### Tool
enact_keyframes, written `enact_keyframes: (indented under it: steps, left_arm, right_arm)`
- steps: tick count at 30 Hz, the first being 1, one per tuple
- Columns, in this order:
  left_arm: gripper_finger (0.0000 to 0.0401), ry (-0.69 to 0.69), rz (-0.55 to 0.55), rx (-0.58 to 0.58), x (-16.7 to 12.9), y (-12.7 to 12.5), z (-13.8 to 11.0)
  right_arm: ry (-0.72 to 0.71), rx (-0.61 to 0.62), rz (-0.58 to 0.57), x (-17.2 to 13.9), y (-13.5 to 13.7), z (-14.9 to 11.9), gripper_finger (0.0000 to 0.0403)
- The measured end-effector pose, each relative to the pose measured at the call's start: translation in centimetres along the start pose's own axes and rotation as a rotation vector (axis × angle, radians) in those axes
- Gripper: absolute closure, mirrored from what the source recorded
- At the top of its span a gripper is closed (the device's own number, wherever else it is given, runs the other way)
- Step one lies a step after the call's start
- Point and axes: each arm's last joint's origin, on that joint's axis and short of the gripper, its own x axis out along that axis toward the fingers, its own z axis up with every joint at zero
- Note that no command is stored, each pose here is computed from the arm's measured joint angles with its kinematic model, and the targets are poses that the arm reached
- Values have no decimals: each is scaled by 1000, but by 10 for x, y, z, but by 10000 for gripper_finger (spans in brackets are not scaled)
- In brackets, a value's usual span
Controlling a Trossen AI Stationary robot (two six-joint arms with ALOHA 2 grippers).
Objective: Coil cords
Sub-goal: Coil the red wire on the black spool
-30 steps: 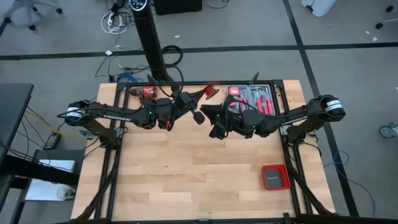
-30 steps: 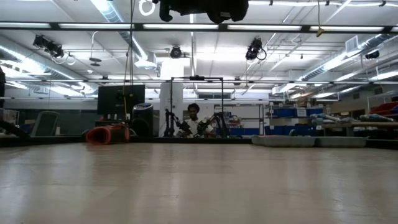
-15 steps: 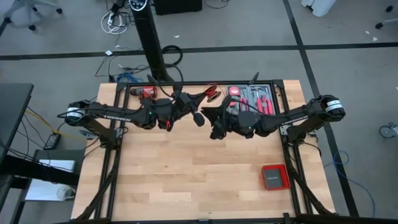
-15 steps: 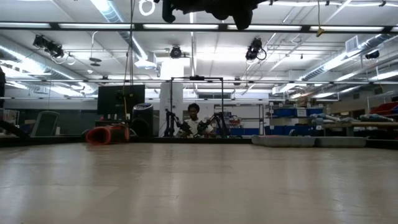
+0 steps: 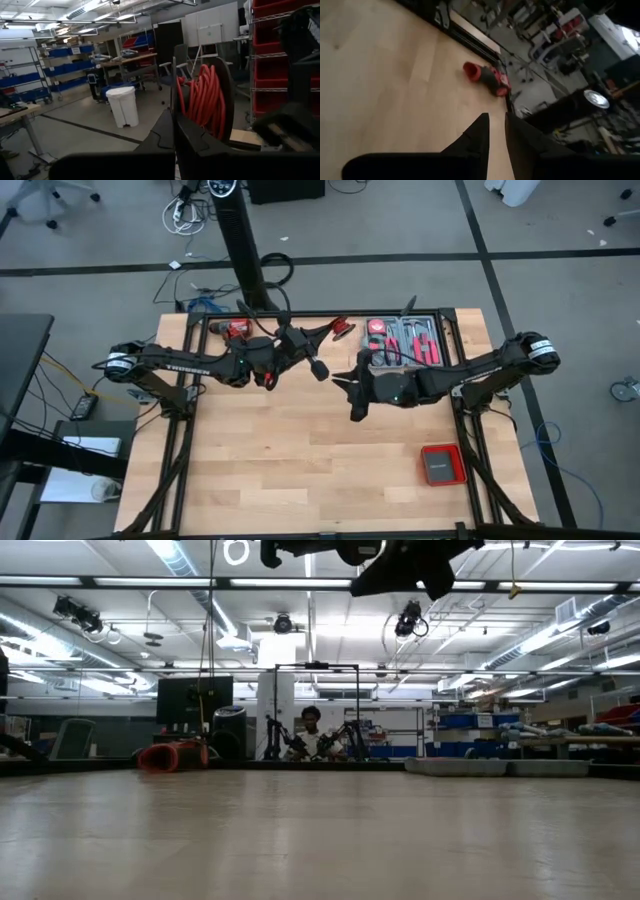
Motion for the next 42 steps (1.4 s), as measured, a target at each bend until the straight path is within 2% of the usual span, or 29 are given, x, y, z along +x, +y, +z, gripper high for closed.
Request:
enact_keyframes:
  steps: [4, 7, 10, 12, 16, 22, 26, 28, 35, 42]
  left_arm:
    - [401, 4, 8, 21, 0, 0, 0]
    - [401, 14, 9, 25, 0, 0, -1]
    - [400, 16, 8, 27, 0, 0, -2]
    - [400, 15, 3, 27, 0, 0, -2]
    - [400, 14, 0, 26, 0, 0, -1]
    - [400, 14, -3, 16, -1, -1, -1]
    - [400, 13, -6, -1, -1, -1, -1]
    - [400, 13, -11, -1, -1, -1, -1]
    - [400, 14, -13, 2, -1, -1, -1]
    - [400, 30, -17, 20, -1, -1, -3]
  right_arm:
    - [83, 2, -7, -5, 8, -5, 344]
    - [144, 88, 1, -6, 11, -11, 344]
    - [245, 120, -73, -3, 6, -22, 344]
    - [263, 144, -95, 0, 0, -28, 344]
    - [224, 224, 1, 14, -6, -48, 344]
    - [133, 336, 0, 30, -10, -86, 344]
    - [22, 388, 82, 34, -12, -103, 344]
    - [-16, 404, 104, 35, -14, -106, 344]
    - [-19, 418, 150, 37, -18, -111, 344]
    - [0, 445, 189, 39, -24, -102, 344]
